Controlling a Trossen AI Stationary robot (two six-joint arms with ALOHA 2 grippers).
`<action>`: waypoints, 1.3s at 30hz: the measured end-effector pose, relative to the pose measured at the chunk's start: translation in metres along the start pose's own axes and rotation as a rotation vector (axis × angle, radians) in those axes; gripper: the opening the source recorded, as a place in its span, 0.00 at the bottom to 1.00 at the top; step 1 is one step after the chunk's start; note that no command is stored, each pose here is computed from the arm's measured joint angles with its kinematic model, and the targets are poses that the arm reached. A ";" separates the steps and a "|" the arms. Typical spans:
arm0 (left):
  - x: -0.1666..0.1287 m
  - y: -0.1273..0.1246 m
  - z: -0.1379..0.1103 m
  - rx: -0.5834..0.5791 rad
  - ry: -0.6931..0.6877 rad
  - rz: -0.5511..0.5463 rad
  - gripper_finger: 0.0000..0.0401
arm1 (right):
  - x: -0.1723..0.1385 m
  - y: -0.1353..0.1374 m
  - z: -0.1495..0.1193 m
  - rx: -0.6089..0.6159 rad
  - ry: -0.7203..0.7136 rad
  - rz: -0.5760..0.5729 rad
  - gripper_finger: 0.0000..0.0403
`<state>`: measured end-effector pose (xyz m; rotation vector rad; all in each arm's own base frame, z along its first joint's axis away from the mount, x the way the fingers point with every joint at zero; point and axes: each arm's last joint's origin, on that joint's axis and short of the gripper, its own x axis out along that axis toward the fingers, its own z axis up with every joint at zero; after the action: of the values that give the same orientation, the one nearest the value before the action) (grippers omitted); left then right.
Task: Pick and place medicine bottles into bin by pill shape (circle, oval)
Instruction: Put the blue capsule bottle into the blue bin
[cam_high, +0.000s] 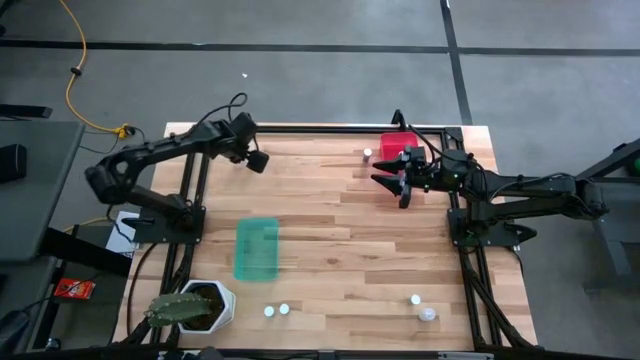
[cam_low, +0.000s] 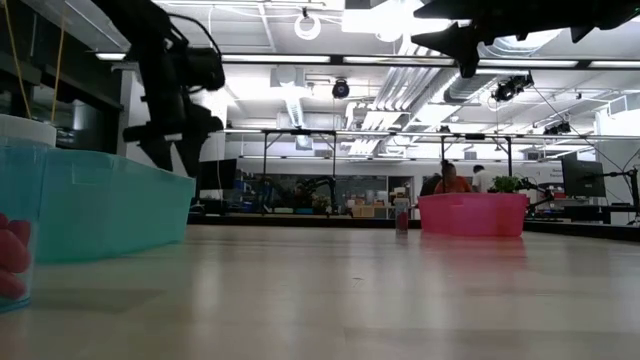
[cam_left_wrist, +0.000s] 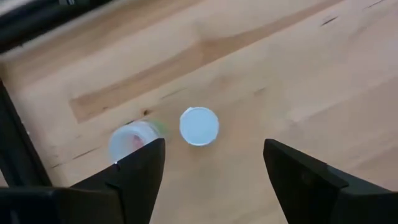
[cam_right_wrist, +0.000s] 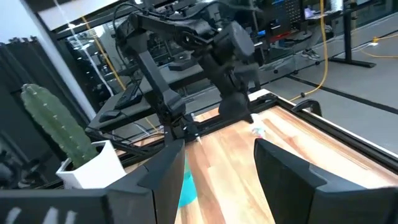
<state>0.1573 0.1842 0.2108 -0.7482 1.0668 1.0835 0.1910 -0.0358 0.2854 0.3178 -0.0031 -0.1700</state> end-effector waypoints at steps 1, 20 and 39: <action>0.004 0.000 0.001 0.001 0.012 0.007 0.65 | 0.000 0.000 0.000 0.000 -0.001 -0.004 0.46; 0.017 -0.003 0.011 -0.024 -0.053 0.065 0.59 | 0.000 -0.001 0.000 0.001 -0.004 -0.018 0.46; 0.041 -0.008 0.010 -0.057 0.032 0.068 0.52 | 0.000 -0.001 -0.001 0.001 0.010 -0.022 0.46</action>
<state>0.1717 0.2042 0.1757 -0.7819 1.0987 1.1671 0.1909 -0.0363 0.2838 0.3197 0.0105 -0.1904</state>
